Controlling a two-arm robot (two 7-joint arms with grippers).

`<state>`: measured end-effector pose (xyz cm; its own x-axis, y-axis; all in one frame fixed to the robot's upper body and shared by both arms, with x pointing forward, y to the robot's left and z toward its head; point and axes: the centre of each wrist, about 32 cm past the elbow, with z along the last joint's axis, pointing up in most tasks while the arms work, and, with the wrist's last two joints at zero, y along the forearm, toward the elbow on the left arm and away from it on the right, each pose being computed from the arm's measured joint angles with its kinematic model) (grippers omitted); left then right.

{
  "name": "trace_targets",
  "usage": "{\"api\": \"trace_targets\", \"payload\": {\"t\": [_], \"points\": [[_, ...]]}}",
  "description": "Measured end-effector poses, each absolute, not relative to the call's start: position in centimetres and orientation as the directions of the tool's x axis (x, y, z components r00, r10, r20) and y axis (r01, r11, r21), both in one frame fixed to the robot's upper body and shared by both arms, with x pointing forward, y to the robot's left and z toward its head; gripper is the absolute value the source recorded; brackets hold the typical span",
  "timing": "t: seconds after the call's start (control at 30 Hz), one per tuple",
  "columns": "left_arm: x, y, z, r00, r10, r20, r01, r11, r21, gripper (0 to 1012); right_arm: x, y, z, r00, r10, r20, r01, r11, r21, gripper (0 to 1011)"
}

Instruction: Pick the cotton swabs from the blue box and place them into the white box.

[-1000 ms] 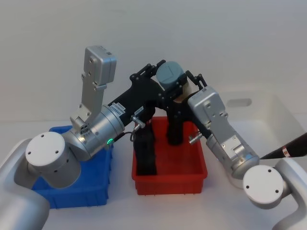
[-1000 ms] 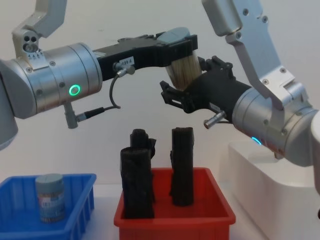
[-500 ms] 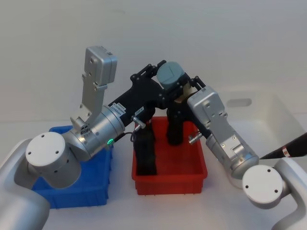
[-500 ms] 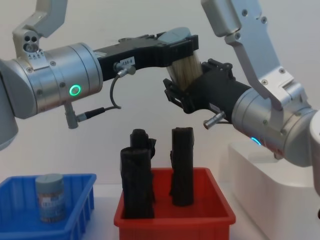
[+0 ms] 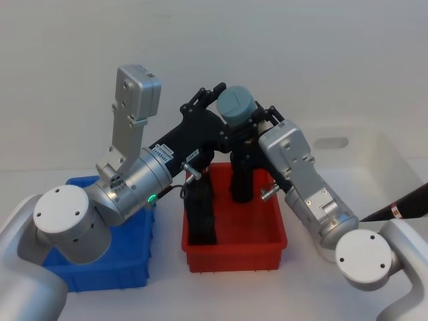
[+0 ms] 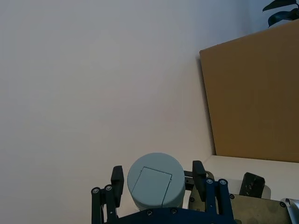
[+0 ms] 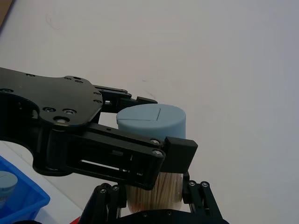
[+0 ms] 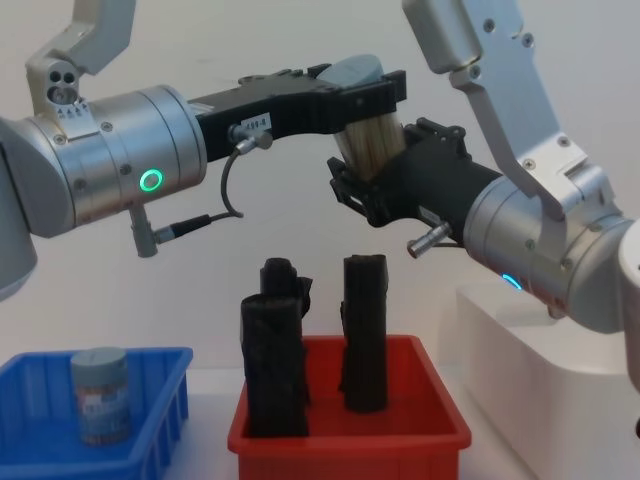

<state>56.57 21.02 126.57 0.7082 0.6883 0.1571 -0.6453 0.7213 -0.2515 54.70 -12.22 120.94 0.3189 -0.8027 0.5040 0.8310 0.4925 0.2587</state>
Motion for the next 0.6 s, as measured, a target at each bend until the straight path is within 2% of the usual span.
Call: {"api": "trace_targets", "payload": {"t": [0.1, 0.13, 0.43, 0.6], "points": [[56.57, 21.02, 126.57, 0.708, 0.688, 0.157, -0.645, 0.721, -0.251, 960, 54.70, -12.23, 120.93, 0.318, -0.803, 0.504, 0.831, 0.492, 0.259, 622], [56.57, 21.02, 126.58, 0.708, 0.688, 0.157, -0.645, 0.721, -0.252, 1003, 54.71, -12.25, 120.93, 0.318, -0.803, 0.504, 0.832, 0.491, 0.259, 622], [56.58, 21.03, 126.58, 0.708, 0.689, 0.157, -0.645, 0.721, -0.252, 1003, 54.97, -12.64, 120.79, 0.275, -0.833, 0.480, 0.857, 0.439, 0.271, 622], [56.58, 21.03, 126.58, 0.708, 0.689, 0.157, -0.645, 0.721, -0.252, 1003, 55.21, -13.05, 120.62, 0.230, -0.864, 0.447, 0.883, 0.378, 0.277, 622]]}}
